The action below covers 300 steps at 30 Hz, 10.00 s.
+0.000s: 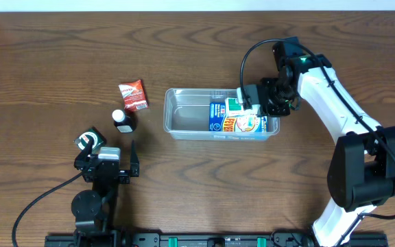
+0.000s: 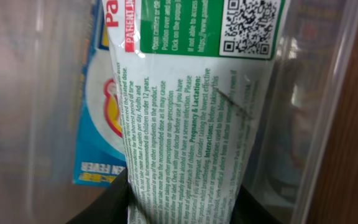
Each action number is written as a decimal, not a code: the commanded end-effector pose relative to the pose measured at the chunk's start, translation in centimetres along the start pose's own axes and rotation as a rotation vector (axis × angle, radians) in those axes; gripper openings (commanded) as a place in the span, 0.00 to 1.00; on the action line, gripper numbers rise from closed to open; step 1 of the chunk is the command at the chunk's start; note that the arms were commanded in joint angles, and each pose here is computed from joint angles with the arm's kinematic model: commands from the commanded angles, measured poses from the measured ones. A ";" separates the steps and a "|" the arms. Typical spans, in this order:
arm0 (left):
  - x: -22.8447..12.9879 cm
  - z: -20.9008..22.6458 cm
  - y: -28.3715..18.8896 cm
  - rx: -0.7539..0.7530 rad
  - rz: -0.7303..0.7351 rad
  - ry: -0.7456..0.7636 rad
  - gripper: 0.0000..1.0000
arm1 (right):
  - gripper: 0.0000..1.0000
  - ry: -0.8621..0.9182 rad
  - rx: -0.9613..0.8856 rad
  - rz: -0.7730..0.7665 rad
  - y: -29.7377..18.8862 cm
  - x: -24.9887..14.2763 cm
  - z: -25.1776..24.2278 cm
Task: Pack container
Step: 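Lower the Panadol packet into the container beside the blue box, then open right gripper and withdraw it to the right, then reach left gripper toward the red Panadol ActiFast box, then lower left gripper onto the red box and grasp it, then lift the red box and carry it right over the container, then lower the red box into the container's right end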
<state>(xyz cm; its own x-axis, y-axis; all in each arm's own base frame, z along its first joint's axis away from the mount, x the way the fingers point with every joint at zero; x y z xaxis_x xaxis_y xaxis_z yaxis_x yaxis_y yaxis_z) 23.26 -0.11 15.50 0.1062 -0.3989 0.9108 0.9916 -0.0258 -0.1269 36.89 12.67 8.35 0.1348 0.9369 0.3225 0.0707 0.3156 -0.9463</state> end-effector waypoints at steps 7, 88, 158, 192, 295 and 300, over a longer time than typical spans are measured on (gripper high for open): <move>-1.3 -0.6 0.2 -0.015 0.030 -0.007 0.98 | 0.32 -0.001 -0.011 -0.015 0.4 -0.2 -0.4; 4.3 -0.4 -0.8 -0.167 0.097 -0.195 0.98 | 0.99 1.448 -0.727 -0.392 -24.8 -16.1 -4.2; -7.1 -3.2 21.9 -0.223 1.223 -0.364 0.99 | 0.99 1.448 -0.727 -0.392 -24.8 -16.1 -4.2; -7.9 -3.6 22.3 -0.220 1.253 -0.376 0.49 | 0.99 1.448 -0.727 -0.392 -24.8 -16.1 -4.2; 10.1 -34.3 9.5 -1.241 0.318 0.993 0.70 | 0.99 1.448 -0.727 -0.392 -24.8 -16.1 -4.2; 10.1 -34.3 9.5 -1.240 0.318 0.993 0.71 | 0.99 1.448 -0.727 -0.392 -24.8 -16.1 -4.2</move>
<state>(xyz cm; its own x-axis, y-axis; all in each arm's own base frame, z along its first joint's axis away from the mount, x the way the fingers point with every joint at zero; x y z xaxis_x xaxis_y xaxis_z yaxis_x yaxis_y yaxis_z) 31.68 -35.96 10.62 -0.2883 -0.9230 0.2550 0.2390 -0.3273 -0.9142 37.16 -10.47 26.51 0.7203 -0.1922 0.6665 0.6739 -0.0335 -0.7380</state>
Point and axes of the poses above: each gripper's point midway between its finger pads, its own y axis out along the fingers, its own z axis along the line the jaws close on, x = y × z, the point moved 1 cm from there along -y, back along the fingers, and after that the axes turned 14 degrees about y, right-handed, at the moved point
